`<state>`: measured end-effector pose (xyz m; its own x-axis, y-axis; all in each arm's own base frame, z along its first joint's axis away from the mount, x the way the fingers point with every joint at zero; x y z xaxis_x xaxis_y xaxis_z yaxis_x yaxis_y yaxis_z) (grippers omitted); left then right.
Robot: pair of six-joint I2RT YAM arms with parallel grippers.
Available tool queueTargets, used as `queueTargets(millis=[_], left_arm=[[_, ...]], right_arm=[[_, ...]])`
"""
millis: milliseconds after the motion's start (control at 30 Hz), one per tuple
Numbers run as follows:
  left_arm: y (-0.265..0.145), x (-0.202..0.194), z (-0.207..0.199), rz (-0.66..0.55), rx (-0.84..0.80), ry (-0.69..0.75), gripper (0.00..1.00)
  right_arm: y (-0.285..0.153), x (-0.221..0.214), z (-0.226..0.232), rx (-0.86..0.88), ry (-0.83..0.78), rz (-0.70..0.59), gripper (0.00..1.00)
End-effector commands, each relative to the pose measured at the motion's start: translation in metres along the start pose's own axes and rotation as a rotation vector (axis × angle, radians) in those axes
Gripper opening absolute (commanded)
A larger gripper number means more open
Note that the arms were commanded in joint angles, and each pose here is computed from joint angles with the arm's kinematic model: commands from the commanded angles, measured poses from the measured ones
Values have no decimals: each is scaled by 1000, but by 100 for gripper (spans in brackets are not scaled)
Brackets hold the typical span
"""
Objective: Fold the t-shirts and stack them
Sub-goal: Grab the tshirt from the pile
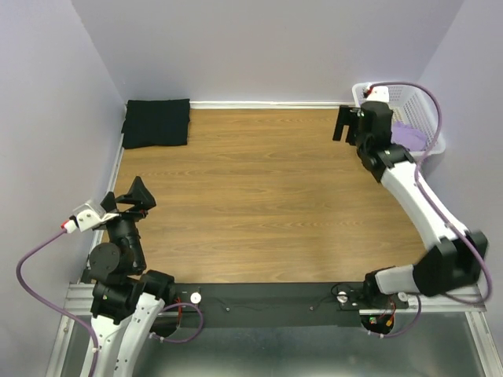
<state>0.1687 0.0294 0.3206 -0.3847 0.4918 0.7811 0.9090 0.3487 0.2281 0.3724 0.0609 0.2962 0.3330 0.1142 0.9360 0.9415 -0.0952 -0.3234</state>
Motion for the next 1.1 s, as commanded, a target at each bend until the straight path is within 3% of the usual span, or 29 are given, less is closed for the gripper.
queueTargets(millis=[0,333,467,733,833,867,967,1067], left_arm=[[0,-4,-7,18,-52,6,95],[4,-12,-16,44,-109,48,94],[7,-14,-12,47,-79,66,94],[10,-18,-10,57,-61,97,94],[12,-20,-9,63,-55,102,94],[13,-21,-10,68,-55,105,94],[13,-22,-10,71,-55,105,94],[13,-22,-10,72,-54,107,94]], right_arm=[[62,-17,-34,-165,59,108,100],[163,-49,-129,-331,257,216,97],[201,-95,-143,-336,316,305,95],[239,-161,-147,-346,333,431,92],[245,-176,-146,-330,329,459,77],[246,-176,-146,-324,312,460,54],[240,-164,-153,-351,291,440,3],[225,-131,-164,-384,255,376,1]])
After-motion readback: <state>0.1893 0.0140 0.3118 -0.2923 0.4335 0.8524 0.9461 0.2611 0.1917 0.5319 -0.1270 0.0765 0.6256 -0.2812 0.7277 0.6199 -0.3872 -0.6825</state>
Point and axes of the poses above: each gripper's point midway between its finger pads, its own y axis out along the fingers, its own z axis along the line the jaws close on, x = y × z, the point moved 3 cm from there along -y, back along the fingers, and after that the axes turned 9 degrees about -y, right-handed, at the moved point
